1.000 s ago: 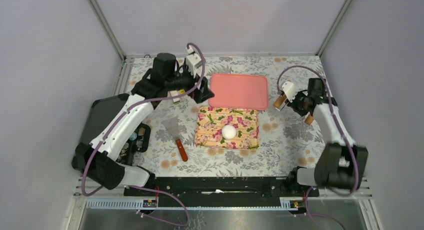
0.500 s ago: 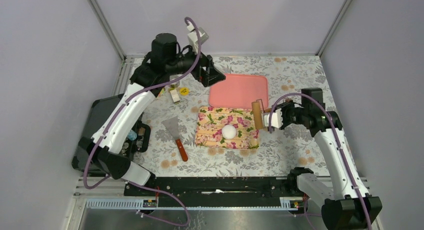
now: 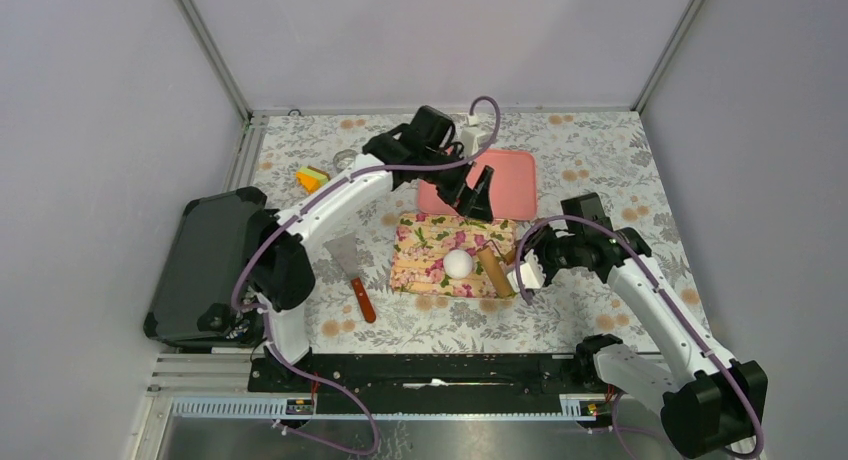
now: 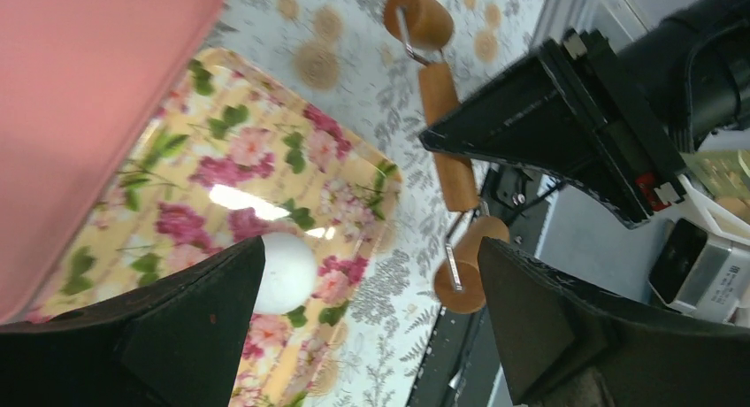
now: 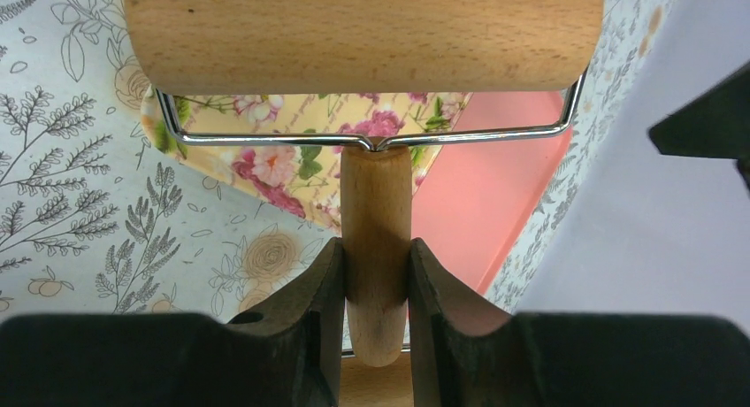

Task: Roll out the dumpling wrappers from the dough
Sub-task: Pick up the rolling pin from the center of the board.

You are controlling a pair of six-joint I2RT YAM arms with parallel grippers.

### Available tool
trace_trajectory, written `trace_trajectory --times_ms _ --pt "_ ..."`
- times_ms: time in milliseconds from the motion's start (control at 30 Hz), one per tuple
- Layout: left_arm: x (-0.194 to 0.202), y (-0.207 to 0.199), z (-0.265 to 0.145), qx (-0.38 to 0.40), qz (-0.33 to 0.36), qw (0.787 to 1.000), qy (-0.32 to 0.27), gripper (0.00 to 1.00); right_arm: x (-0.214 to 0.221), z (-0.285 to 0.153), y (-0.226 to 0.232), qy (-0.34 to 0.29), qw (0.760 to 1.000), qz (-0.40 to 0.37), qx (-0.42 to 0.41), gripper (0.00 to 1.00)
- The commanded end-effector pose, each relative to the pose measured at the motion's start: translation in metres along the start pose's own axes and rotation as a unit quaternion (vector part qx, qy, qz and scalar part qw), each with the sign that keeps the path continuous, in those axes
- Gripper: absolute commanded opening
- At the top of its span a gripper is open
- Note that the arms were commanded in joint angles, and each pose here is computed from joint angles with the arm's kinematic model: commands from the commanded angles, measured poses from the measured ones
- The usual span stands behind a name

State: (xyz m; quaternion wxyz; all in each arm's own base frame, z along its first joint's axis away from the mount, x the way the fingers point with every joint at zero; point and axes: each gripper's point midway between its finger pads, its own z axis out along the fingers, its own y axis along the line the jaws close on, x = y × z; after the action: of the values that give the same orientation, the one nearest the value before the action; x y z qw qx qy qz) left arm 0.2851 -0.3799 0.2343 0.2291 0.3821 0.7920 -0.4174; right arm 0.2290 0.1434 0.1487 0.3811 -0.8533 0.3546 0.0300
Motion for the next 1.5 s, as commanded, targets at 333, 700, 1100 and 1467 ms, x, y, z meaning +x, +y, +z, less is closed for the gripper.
trace_trajectory --times_ms 333,700,1100,1467 --pt "0.040 -0.068 0.045 0.130 -0.004 0.989 0.074 0.79 0.011 -0.003 -0.021 0.041 0.997 -0.049 0.030 0.00" --pt "0.054 -0.050 0.062 0.109 -0.014 0.989 0.101 0.37 0.011 -0.002 -0.023 0.042 0.997 -0.054 0.027 0.00" --pt "0.063 -0.047 0.065 0.115 -0.019 0.985 0.131 0.00 0.024 -0.004 -0.039 0.070 0.995 -0.053 0.052 0.00" --pt "0.037 -0.037 0.025 0.095 0.011 0.993 0.071 0.00 -0.042 -0.044 -0.100 -0.084 0.962 0.206 0.160 0.99"
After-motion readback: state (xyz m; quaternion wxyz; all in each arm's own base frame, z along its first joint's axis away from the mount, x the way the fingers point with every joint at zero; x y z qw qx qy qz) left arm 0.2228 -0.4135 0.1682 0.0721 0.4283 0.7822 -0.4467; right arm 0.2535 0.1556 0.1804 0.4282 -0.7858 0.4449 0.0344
